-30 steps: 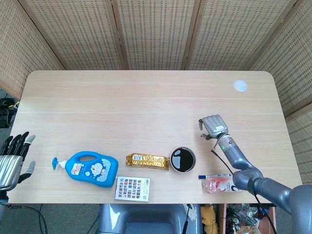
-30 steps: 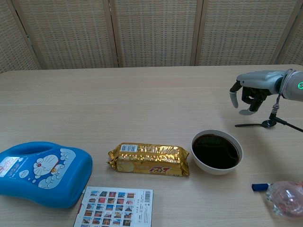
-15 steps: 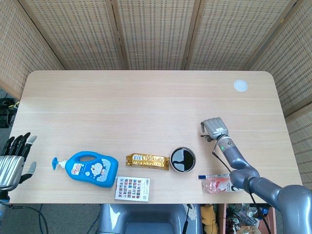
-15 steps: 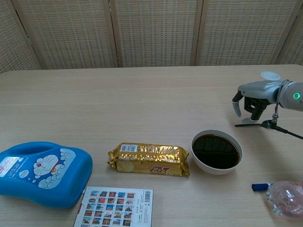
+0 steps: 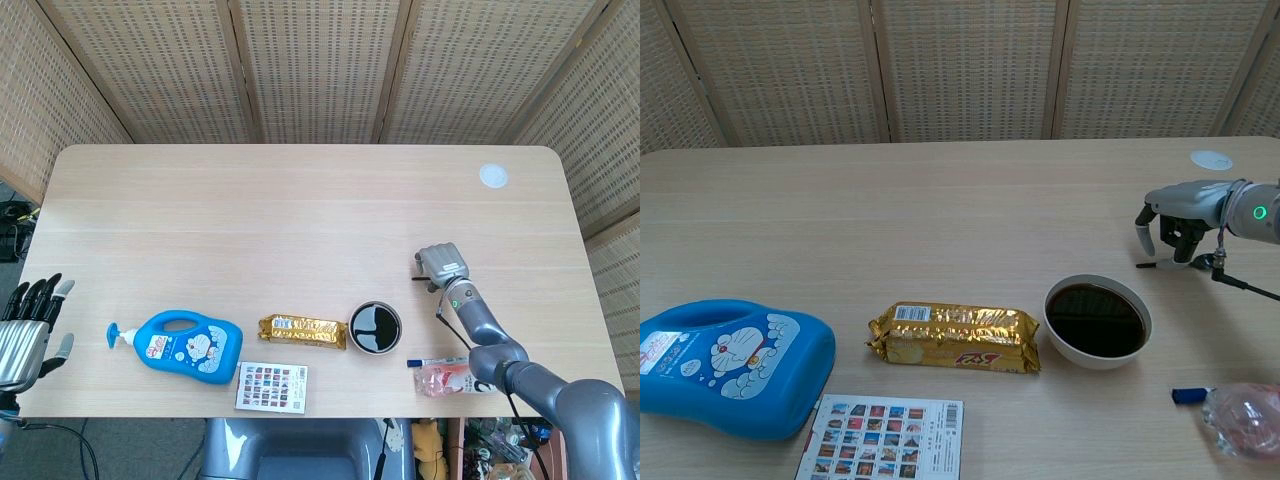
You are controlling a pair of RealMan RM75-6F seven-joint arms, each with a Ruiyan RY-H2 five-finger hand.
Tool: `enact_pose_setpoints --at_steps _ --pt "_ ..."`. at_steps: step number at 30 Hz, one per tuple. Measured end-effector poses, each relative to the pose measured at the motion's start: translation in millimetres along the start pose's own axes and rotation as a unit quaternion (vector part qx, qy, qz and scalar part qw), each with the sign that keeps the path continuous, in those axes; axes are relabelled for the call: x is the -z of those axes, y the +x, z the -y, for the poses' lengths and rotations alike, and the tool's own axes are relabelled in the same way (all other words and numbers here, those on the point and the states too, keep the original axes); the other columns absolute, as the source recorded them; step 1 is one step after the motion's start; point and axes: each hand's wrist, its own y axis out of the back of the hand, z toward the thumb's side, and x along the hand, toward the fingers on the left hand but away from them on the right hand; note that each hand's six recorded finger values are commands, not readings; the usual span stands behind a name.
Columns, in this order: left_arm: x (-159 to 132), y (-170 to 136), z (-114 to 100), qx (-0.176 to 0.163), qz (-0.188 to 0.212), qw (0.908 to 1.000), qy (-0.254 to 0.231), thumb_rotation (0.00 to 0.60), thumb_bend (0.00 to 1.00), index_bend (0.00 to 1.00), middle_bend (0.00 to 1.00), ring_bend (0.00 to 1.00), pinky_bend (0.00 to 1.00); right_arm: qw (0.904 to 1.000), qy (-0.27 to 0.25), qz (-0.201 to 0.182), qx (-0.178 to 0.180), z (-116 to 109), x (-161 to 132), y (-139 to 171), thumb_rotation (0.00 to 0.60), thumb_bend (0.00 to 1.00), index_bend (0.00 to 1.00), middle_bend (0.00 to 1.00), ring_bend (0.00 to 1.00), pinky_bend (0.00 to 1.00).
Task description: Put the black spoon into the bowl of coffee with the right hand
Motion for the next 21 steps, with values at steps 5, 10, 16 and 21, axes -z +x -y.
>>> enact_pose_setpoints --at_steps 5,10,16,21 --pt "0.5 -0.3 0.1 0.000 0.000 1.0000 0.000 0.600 0.46 0.00 0.00 0.00 0.00 1.0000 0.005 0.001 -0.004 1.3 -1.5 -2.5 0.600 0.49 0.55 0.95 0.96 1.00" --pt "3.6 -1.4 2.0 0.003 -0.005 1.0000 0.000 0.600 0.46 0.00 0.00 0.00 0.00 0.9999 0.008 0.004 -0.008 1.7 -2.5 -7.0 0.600 0.49 0.55 0.95 0.96 1.00" --pt "5.0 -1.1 3.1 0.004 -0.006 1.0000 0.000 0.600 0.46 0.00 0.00 0.00 0.00 0.9998 0.010 0.008 -0.014 3.5 -3.8 -11.1 0.600 0.49 0.56 0.95 0.96 1.00" --pt "5.1 -1.0 4.2 0.005 -0.006 1.0000 -0.001 0.600 0.46 0.00 0.00 0.00 0.00 0.9998 0.012 0.009 -0.015 5.1 -4.1 -11.2 0.600 0.49 0.56 0.95 0.96 1.00"
